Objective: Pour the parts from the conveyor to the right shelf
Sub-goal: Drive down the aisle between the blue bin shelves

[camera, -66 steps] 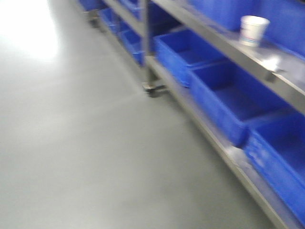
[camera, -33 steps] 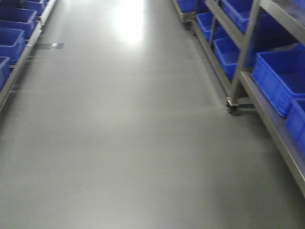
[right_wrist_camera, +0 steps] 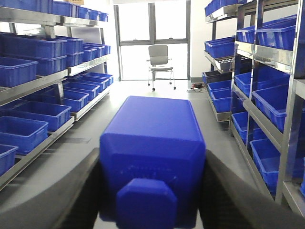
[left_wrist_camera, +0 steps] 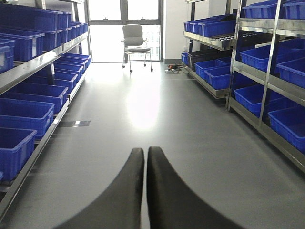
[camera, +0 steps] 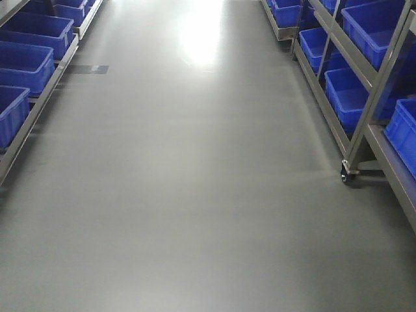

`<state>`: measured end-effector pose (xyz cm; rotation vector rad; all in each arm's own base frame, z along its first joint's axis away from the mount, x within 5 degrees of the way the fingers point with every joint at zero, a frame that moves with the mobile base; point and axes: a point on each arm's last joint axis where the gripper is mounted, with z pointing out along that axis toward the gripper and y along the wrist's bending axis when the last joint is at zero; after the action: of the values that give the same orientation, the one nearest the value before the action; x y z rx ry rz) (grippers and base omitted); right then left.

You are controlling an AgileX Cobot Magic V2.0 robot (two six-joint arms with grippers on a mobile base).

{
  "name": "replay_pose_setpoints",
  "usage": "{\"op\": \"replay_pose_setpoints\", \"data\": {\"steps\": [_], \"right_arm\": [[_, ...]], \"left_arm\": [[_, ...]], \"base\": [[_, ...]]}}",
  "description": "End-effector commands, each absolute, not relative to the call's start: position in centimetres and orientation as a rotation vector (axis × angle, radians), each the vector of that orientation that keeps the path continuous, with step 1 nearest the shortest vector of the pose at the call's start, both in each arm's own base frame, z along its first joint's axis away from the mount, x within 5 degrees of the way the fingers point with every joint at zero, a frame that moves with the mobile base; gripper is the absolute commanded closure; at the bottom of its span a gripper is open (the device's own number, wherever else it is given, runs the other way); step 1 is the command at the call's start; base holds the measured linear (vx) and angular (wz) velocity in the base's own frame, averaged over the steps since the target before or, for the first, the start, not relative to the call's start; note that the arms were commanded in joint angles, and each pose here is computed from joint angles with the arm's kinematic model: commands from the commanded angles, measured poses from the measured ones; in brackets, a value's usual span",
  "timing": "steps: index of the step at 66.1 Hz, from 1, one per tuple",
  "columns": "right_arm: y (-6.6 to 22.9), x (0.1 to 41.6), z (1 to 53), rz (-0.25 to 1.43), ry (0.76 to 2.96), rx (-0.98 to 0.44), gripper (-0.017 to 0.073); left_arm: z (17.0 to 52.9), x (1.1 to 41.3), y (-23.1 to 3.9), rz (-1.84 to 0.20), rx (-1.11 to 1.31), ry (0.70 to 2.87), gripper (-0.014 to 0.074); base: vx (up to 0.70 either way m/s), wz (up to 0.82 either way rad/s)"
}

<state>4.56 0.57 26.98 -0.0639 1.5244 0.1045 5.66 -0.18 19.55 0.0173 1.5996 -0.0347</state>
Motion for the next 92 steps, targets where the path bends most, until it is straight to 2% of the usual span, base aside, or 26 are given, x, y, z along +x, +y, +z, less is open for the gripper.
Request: {"op": "replay_pose_setpoints", "data": {"steps": [1,43,92], "right_arm": [[0.5,4.4,28.53,0.098,1.43,-0.059,0.0564],[0.5,4.4,28.53,0.098,1.43,-0.059,0.0564],[0.5,4.4,28.53,0.098,1.43,-0.059,0.0564]], "left_arm": [[20.98,5.47,-0.18,-0.047,0.006,1.491,0.06],[20.98,5.47,-0.18,-0.047,0.006,1.491,0.06],[20.98,5.47,-0.18,-0.047,0.006,1.491,0.06]], "base": [[0.54,-0.07],[0.65,-0.05],[0.75,0.11]]}}
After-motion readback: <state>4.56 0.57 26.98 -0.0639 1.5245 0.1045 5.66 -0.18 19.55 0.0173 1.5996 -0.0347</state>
